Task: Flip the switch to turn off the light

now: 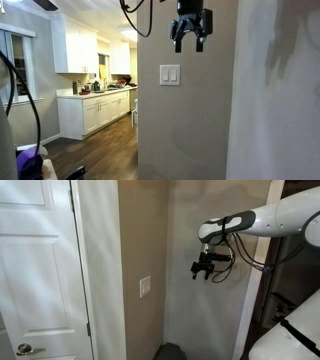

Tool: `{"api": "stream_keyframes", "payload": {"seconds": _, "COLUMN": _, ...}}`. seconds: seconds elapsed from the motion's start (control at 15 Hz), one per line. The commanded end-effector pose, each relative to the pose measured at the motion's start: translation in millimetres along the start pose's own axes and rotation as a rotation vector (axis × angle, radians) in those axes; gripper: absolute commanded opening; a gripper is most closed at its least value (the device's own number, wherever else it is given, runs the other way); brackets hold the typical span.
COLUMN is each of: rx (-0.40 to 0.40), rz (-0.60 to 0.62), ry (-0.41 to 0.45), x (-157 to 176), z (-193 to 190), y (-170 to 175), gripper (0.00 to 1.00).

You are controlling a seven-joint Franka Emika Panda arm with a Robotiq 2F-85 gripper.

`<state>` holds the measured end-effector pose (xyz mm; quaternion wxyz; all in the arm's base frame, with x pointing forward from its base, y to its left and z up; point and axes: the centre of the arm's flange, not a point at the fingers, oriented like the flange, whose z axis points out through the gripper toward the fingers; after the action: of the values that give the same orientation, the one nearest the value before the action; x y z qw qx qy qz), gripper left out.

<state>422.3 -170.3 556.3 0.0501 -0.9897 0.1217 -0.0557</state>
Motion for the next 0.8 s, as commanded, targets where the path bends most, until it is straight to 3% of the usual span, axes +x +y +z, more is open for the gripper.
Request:
{"api": "stream_keyframes", "payload": {"seconds": 0.0, "rx": 0.0, "rz": 0.0, "ry": 0.0, "x": 0, "z": 0, "y": 0, "gripper": 1.0}}
{"api": "stream_keyframes", "payload": {"seconds": 0.6, "rx": 0.0, "rz": 0.0, "ry": 0.0, "x": 0, "z": 0, "y": 0, "gripper": 1.0}}
{"api": "stream_keyframes", "payload": {"seconds": 0.73, "rx": -0.002, "rz": -0.022, "ry": 0.027, "x": 15, "z": 7, "y": -6, "gripper": 1.0}}
